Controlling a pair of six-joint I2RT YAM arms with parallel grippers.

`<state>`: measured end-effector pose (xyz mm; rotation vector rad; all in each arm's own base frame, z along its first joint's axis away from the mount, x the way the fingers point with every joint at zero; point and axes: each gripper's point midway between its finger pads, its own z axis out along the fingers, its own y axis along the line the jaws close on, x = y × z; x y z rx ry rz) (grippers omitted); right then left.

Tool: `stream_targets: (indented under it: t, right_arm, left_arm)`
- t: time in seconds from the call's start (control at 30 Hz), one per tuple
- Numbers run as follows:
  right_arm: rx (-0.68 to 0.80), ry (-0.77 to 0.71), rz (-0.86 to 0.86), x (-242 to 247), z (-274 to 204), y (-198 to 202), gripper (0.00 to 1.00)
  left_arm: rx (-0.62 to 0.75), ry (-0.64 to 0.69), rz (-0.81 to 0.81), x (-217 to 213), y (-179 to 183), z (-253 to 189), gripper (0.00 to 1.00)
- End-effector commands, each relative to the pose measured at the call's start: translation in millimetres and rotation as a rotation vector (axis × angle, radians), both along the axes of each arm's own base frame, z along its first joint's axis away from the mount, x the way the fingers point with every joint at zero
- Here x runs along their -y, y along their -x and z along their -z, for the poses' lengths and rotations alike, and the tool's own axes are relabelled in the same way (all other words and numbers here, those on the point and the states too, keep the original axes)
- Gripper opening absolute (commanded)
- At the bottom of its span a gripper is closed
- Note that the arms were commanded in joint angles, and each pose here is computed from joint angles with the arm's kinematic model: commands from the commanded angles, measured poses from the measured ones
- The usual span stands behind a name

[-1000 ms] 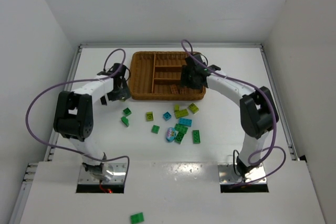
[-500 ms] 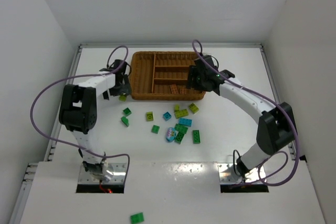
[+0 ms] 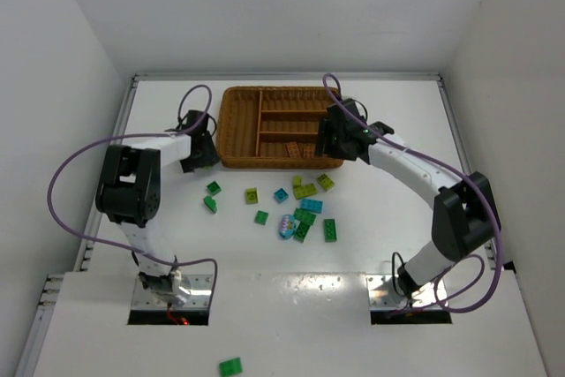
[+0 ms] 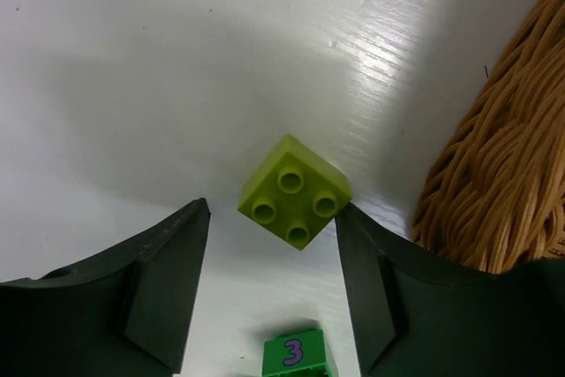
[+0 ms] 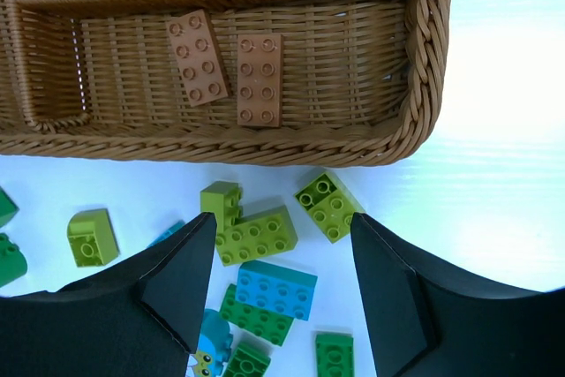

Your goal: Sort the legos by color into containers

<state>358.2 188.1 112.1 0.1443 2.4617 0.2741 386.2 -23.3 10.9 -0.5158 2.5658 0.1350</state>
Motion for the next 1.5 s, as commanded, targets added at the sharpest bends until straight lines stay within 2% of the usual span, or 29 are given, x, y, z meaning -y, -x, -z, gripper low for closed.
stream_targets:
  t: [0.0, 0.07, 0.13, 0.33, 0.43, 0.67, 0.8, 0.83, 0.97, 1.03, 1.2, 1.23, 1.33, 1.47]
  right_arm:
    - [0.037, -0.020, 0.010, -1, -13, 0, 0.63]
    - [0.037, -0.020, 0.010, -1, -13, 0, 0.63]
    - [0.026, -0.021, 0.004, -1, -10, 2, 0.63]
    - [0.026, -0.021, 0.004, -1, -10, 2, 0.63]
    - [0.016, -0.016, 0.004, -1, -5, 2, 0.63]
    - [0.005, -0.018, -0.001, -4, -2, 1, 0.63]
    - [0.003, -0.024, 0.006, -4, -2, 1, 0.63]
    - [0.003, -0.024, 0.006, -4, -2, 1, 0.63]
    - [0.003, -0.024, 0.006, -3, -4, 3, 0.63]
    - [0.009, -0.015, 0.014, 0, -7, 4, 0.63]
    - [0.030, 0.006, 0.026, 7, -16, 6, 0.63]
    - [0.034, 0.012, 0.032, 9, -17, 5, 0.63]
    - [0.037, 0.020, 0.039, 12, -19, 6, 0.63]
    - [0.050, 0.048, 0.085, 28, -20, 11, 0.63]
  left_arm:
    - [0.048, 0.024, -0.069, -9, -5, -3, 0.65]
    - [0.054, 0.036, -0.125, -21, -5, -3, 0.79]
    - [0.057, 0.040, -0.154, -29, -6, -3, 0.84]
    - [0.018, 0.093, -0.155, -37, -9, 11, 0.84]
    - [0.008, 0.092, -0.155, -37, -7, 12, 0.78]
    - [0.001, 0.107, -0.186, -35, 3, 7, 0.78]
    - [-0.022, 0.140, -0.182, -29, 6, 12, 0.65]
    - [-0.024, 0.161, -0.173, -25, 6, 12, 0.57]
    - [-0.034, 0.184, -0.174, -21, 7, 16, 0.47]
    - [0.003, 0.200, -0.164, -18, 2, -1, 0.40]
    - [0.166, 0.196, -0.121, -20, -19, -75, 0.40]
    - [0.218, 0.195, -0.095, -14, -23, -98, 0.40]
    - [0.297, 0.208, -0.035, 7, -32, -131, 0.40]
    - [0.333, 0.251, 0.063, 46, -46, -154, 0.36]
